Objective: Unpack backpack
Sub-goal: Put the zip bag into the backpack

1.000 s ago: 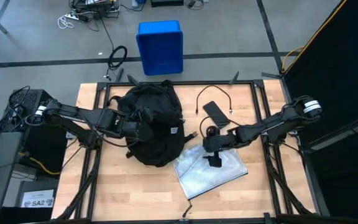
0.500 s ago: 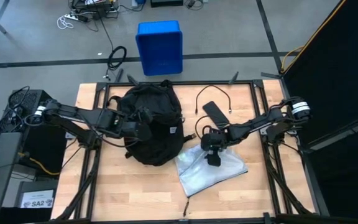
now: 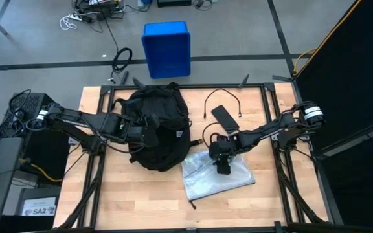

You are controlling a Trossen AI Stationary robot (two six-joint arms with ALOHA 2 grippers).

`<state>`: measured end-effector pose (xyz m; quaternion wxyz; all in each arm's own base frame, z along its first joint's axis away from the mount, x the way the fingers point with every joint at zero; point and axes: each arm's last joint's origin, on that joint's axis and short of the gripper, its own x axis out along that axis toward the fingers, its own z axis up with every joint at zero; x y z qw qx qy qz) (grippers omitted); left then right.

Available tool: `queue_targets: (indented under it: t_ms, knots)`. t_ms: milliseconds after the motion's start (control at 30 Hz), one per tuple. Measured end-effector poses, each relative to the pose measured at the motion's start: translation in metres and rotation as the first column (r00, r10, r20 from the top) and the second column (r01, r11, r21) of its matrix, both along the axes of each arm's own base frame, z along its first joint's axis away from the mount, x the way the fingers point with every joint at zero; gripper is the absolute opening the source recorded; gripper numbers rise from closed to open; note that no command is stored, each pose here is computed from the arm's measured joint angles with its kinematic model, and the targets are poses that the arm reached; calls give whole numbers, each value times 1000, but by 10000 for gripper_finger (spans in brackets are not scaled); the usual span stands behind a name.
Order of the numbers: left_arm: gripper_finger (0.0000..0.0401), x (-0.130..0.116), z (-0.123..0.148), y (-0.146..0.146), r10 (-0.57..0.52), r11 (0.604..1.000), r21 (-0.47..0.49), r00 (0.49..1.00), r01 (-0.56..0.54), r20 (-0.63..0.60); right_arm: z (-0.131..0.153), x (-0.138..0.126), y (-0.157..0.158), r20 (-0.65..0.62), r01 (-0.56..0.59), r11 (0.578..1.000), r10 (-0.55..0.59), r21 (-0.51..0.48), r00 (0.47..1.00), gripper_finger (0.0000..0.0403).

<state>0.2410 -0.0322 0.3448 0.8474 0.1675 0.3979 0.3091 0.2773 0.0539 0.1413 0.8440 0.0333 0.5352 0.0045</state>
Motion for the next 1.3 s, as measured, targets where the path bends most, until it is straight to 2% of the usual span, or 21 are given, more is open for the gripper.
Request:
queue_targets:
  t_ms: [300, 400, 533, 633, 700, 800, 900, 967, 1167, 1300]
  knots:
    - [0, 0, 0, -1, -2, 1000, -28, 1000, 2, 7, 56, -3, 29, 217, -48, 998, 53, -29, 975, 181]
    - [0, 3, 0, -2, -17, 998, -61, 999, 19, 32, 75, 0, 34, 354, -54, 999, 49, 3, 934, 181]
    - [0, 9, 4, -4, -39, 994, -93, 994, 49, 99, 97, 8, 31, 529, -53, 996, 9, 68, 849, 181]
    - [0, 16, 10, -6, -68, 991, -104, 982, 88, 178, 103, 18, 18, 590, -33, 992, -47, 124, 806, 181]
    - [0, 20, 14, -7, -80, 990, -99, 968, 106, 238, 101, 23, 6, 579, -17, 983, -94, 183, 810, 181]
    - [0, 27, 22, -9, -102, 987, -83, 942, 135, 319, 93, 24, -20, 487, 77, 960, -204, 269, 849, 180]
    - [0, 31, 28, -10, -99, 985, -88, 913, 145, 396, 85, 19, -45, 379, 204, 936, -307, 288, 873, 180]
    - [0, 34, 30, -10, -92, 986, -90, 900, 144, 426, 82, 17, -59, 337, 269, 916, -364, 297, 868, 180]
    - [0, 52, 17, -16, -116, 972, -136, 898, 189, 423, 79, 12, -93, 313, 448, 858, -510, 251, 801, 180]
    - [0, 71, -2, -23, -181, 936, -213, 904, 279, 388, 82, 12, -112, 364, 517, 820, -572, 245, 735, 180]
